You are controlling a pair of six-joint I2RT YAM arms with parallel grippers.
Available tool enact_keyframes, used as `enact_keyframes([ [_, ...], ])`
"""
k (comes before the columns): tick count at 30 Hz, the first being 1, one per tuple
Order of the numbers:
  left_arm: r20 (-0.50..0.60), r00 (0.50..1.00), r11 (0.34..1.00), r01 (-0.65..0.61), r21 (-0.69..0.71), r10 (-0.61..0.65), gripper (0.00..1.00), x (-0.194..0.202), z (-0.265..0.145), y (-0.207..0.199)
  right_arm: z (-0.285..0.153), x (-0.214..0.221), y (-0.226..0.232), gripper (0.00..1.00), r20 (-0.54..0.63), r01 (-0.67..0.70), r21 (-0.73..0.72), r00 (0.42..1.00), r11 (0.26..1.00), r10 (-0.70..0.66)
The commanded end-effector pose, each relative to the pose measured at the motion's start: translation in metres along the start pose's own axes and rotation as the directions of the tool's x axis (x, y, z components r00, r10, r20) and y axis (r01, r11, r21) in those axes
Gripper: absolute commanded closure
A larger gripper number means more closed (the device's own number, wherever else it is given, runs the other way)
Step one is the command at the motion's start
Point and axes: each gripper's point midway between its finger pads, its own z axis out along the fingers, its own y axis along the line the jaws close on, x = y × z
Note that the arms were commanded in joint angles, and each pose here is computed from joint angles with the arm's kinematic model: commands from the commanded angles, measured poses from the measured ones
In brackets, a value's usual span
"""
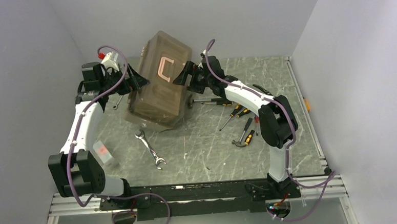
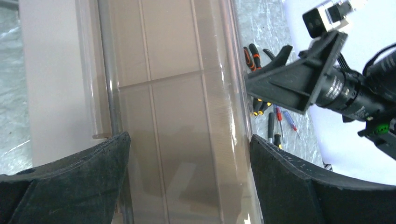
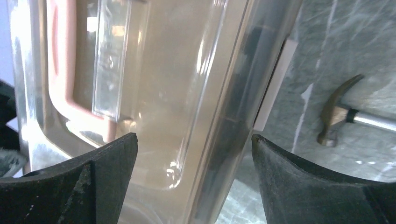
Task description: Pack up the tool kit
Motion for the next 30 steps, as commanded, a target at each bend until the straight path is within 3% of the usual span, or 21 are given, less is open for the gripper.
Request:
enact_keyframes([
  [1, -0.261, 0.936, 0.955, 0.173, -0.24, -0.236, 0.04, 0.079, -0.004, 0.068, 0.0, 0.027, 0.032, 0.07, -0.077, 0.018, -0.081, 0.997, 0.997, -0.024],
  [11, -0.259, 0.931, 0.903, 0.136, -0.408, -0.258, 0.03, 0.06, -0.009, 0.117, 0.014, 0.043, 0.05, 0.07, -0.092, 0.024, -0.093, 0.995, 0.995, -0.033],
  [18, -0.151, 0.966, 0.861, 0.109, -0.497, -0.21, 0.01, 0.0, -0.027, 0.142, 0.014, 0.046, 0.047, 0.04, -0.072, 0.008, -0.076, 0.997, 0.997, -0.014],
  [24, -0.076, 0.973, 0.92, 0.18, -0.348, -0.219, 0.01, -0.047, -0.001, 0.143, 0.012, 0.037, 0.048, 0.01, -0.038, 0.026, -0.06, 0.999, 0.998, -0.029],
  [30, -0.068, 0.959, 0.961, 0.271, -0.046, -0.274, 0.02, -0.078, 0.034, 0.118, 0.006, 0.021, 0.057, 0.0, 0.005, 0.047, -0.075, 0.999, 0.996, -0.047],
])
